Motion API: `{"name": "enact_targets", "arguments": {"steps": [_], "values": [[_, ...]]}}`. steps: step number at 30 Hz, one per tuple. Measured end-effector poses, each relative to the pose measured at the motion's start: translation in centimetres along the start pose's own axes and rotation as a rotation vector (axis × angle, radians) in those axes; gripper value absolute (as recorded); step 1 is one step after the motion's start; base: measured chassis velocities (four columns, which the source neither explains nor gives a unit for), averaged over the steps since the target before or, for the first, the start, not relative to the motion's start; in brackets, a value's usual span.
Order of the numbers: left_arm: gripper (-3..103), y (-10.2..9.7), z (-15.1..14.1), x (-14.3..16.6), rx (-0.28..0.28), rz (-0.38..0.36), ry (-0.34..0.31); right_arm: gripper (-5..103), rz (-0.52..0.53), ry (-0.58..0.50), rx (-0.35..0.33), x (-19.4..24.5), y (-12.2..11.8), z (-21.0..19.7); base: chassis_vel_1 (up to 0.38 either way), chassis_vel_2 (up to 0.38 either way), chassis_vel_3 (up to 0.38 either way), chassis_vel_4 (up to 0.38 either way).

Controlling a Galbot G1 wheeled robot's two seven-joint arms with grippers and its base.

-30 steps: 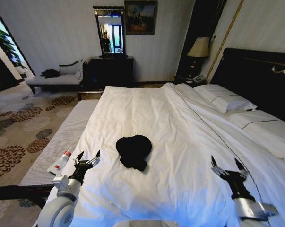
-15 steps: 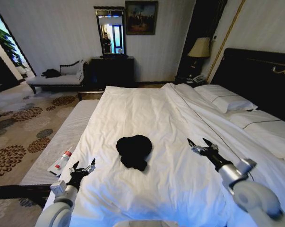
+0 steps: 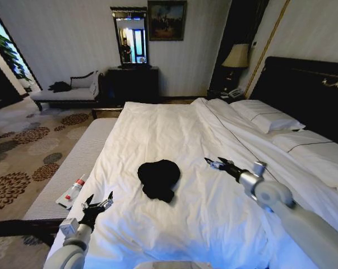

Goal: Fold the clothes on the bed.

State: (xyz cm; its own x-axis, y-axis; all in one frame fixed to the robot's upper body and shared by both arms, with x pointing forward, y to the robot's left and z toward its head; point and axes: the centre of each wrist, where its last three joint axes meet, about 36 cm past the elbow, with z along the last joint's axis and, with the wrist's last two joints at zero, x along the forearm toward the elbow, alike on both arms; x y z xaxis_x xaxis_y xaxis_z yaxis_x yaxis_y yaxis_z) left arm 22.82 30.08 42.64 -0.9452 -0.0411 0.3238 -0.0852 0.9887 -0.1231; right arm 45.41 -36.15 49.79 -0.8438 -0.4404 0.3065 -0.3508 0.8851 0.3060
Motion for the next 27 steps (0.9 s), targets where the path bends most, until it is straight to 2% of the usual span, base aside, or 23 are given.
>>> {"name": "enact_targets", "arguments": {"steps": [6, 9, 14, 20, 27], "values": [[100, -0.4, -0.3, 0.1, -0.008, 0.008, -0.004, 100, -0.057, 0.060, -0.040, -5.4, 0.8, 0.7, 0.000, 0.000, 0.000, 0.000], [100, -0.4, -0.5, 0.0, -0.019, 0.013, -0.003, 100, -0.067, 0.079, -0.073, -8.8, 0.9, 1.2, 0.000, 0.000, 0.000, 0.000], [100, -0.5, -0.7, -0.2, -0.025, 0.017, -0.004, 100, -0.060, 0.121, -0.085, -11.8, 0.5, 2.3, 0.000, 0.000, 0.000, 0.000], [100, -0.7, -0.7, -0.2, -0.028, 0.024, 0.002, 100, -0.037, 0.168, -0.067, -13.6, -0.4, 4.1, 0.000, 0.000, 0.000, 0.000], [100, -0.7, -0.6, -0.3, -0.032, 0.029, 0.004, 100, -0.048, 0.191, -0.070, -14.2, -0.3, 5.6, 0.000, 0.000, 0.000, 0.000]]}}
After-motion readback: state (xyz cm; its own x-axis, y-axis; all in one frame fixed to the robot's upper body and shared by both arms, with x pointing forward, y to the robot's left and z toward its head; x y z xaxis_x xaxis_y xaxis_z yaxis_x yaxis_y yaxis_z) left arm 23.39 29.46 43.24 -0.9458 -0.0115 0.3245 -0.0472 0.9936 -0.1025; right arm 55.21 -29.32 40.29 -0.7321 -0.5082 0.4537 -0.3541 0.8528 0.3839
